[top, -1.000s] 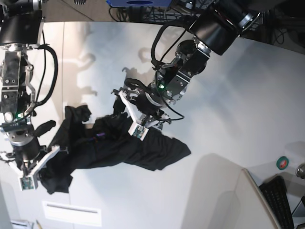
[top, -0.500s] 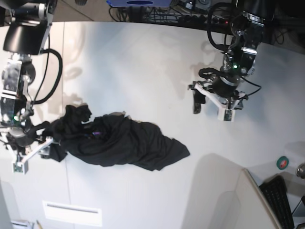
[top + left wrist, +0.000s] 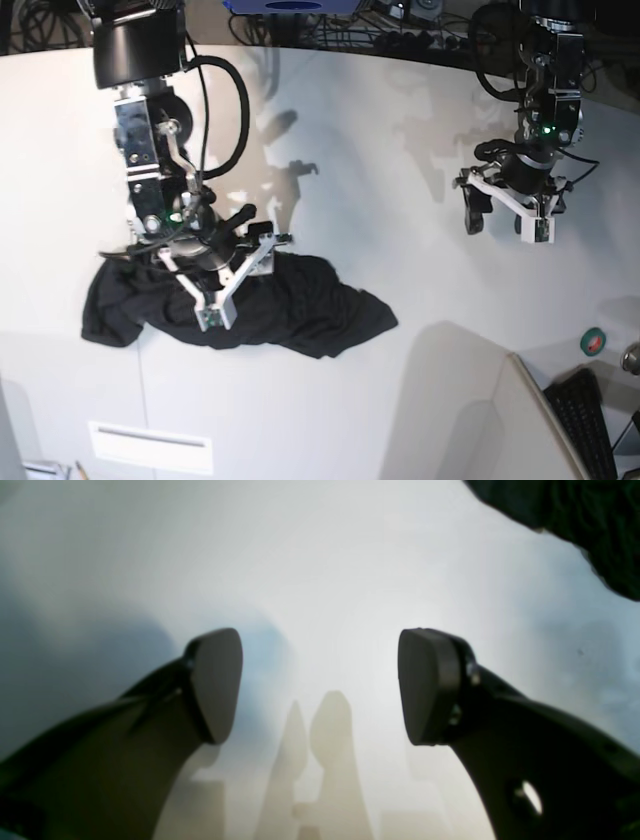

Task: Layout the t-shirt on the table in an organized manner, then fold the t-shirt properly
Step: 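Grasp another part of the shirt with the left gripper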

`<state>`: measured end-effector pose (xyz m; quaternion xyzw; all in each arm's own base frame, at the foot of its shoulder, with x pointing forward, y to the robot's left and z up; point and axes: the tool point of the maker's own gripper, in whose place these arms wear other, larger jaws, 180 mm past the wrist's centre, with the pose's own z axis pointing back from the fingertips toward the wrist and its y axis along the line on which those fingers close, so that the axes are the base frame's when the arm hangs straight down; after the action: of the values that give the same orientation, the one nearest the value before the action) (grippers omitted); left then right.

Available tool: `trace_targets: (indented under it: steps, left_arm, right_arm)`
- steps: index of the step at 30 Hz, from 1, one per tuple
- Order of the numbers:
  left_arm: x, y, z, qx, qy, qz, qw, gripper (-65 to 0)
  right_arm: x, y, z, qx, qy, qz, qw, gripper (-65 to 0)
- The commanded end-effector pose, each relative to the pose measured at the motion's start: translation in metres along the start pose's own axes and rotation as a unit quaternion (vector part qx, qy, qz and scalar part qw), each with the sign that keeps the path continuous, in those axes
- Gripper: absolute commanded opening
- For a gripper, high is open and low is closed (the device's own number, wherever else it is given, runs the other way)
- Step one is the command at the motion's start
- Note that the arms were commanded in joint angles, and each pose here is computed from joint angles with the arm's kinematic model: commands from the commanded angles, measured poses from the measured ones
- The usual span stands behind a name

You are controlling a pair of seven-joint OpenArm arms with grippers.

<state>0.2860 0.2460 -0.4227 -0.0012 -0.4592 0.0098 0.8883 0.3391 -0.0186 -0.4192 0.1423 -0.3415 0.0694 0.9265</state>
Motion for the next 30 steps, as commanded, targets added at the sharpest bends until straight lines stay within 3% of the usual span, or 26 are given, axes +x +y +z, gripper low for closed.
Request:
trace_targets:
  steps: [1,13,15,17,22,25,30]
  left_arm:
    - [0.018,0.004,0.001,0.001,-0.026,-0.008,1.000,-19.4]
    - [0.018,0.002,-0.001,-0.001,-0.026,-0.008,1.000,-19.4]
    - [0.020,0.002,-0.002,-0.001,-0.028,-0.008,1.000,-19.4]
    - [0.020,0.001,-0.002,-0.002,-0.028,-0.007,1.000,-19.4]
    - [0.029,-0.011,-0.009,-0.008,-0.038,0.006,0.999,-18.3]
    - [0.037,-0.026,-0.024,-0.016,-0.048,0.040,0.998,-18.3]
    - [0.047,-0.060,-0.073,-0.036,-0.002,0.102,0.994,-18.3]
  right_arm:
    - [0.016,0.007,-0.003,0.011,-0.024,-0.002,0.9996,-32.7]
    - [0.019,-0.013,-0.044,-0.003,-0.024,-0.011,0.9996,-34.7]
    - [0.021,-0.017,-0.049,-0.006,-0.023,-0.011,0.9996,-45.5]
    - [0.019,-0.025,-0.048,-0.011,-0.021,-0.007,0.9997,-65.0]
    - [0.019,-0.014,-0.017,-0.005,-0.064,-0.001,0.9979,-65.0]
    - [0.014,-0.006,0.003,0.000,-0.063,0.003,0.9980,-65.0]
    - [0.010,0.001,0.020,0.005,-0.061,0.006,0.9981,-65.0]
